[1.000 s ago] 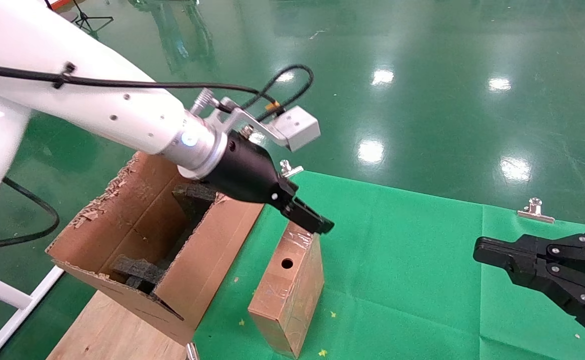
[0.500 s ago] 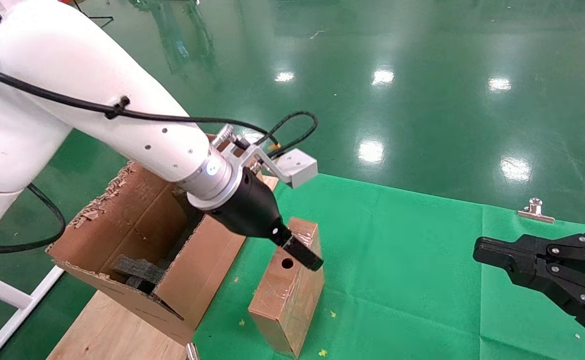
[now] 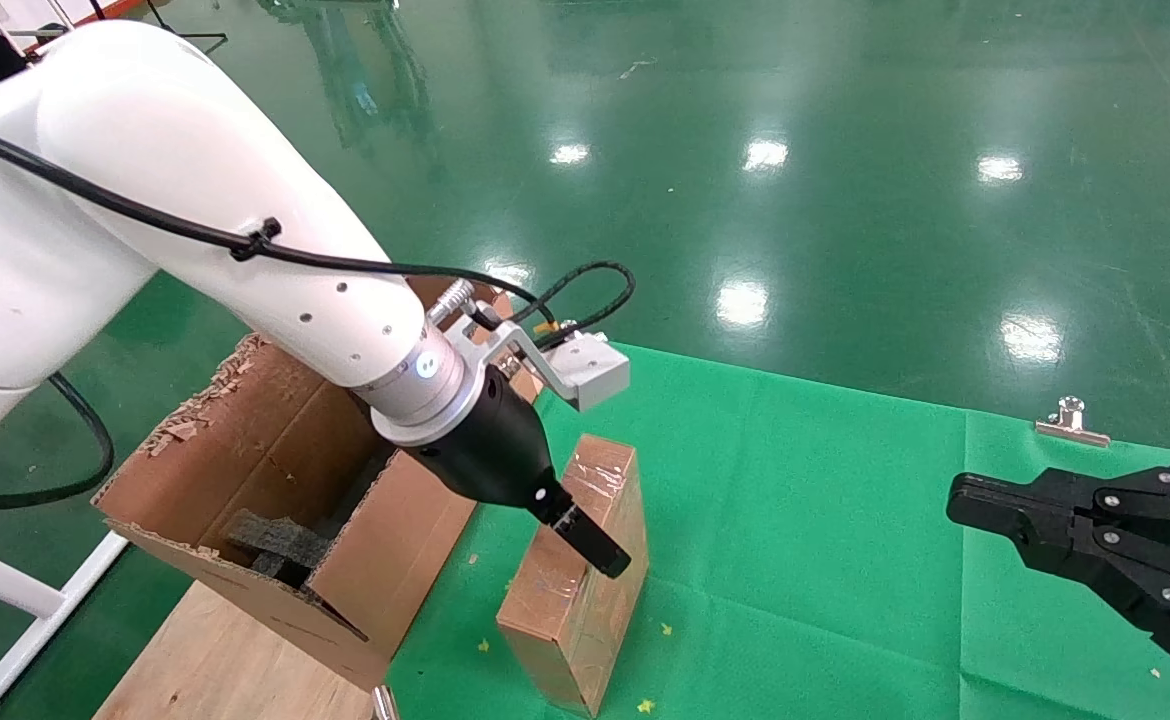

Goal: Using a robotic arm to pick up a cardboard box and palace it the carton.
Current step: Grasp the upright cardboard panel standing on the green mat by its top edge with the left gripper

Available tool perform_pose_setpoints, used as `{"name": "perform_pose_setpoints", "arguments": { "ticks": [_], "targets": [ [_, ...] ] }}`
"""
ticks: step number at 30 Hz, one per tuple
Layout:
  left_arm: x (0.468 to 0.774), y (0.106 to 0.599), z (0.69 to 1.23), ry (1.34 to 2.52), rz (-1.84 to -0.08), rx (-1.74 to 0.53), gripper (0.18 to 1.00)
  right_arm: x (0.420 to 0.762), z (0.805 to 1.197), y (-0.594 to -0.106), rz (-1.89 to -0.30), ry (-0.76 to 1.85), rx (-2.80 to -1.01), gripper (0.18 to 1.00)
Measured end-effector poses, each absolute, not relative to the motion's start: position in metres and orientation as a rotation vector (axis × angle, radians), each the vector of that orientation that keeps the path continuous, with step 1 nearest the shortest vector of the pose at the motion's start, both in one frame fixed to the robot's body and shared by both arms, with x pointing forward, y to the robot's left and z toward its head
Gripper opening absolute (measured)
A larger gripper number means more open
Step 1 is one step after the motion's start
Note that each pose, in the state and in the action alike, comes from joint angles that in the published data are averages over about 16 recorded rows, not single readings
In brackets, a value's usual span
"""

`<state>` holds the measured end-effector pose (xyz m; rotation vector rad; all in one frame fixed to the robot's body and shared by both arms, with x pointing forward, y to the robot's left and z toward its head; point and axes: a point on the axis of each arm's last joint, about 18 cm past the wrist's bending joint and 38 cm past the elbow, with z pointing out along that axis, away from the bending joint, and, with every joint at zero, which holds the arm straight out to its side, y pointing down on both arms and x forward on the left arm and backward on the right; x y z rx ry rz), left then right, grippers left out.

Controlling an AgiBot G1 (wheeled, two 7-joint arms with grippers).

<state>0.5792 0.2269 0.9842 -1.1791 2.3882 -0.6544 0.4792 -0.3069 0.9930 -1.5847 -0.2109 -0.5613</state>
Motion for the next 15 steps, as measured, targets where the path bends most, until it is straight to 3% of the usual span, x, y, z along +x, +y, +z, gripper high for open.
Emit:
{"name": "perform_pose_setpoints", "arguments": {
  "ticks": [15],
  "targets": [
    [0.5794,0.2271,0.9845,2.387,-0.655,-1.178,0.972,0.4792,0.9931,-0.3069,-0.561,-0.211,-1.585,0.239]
  ]
}}
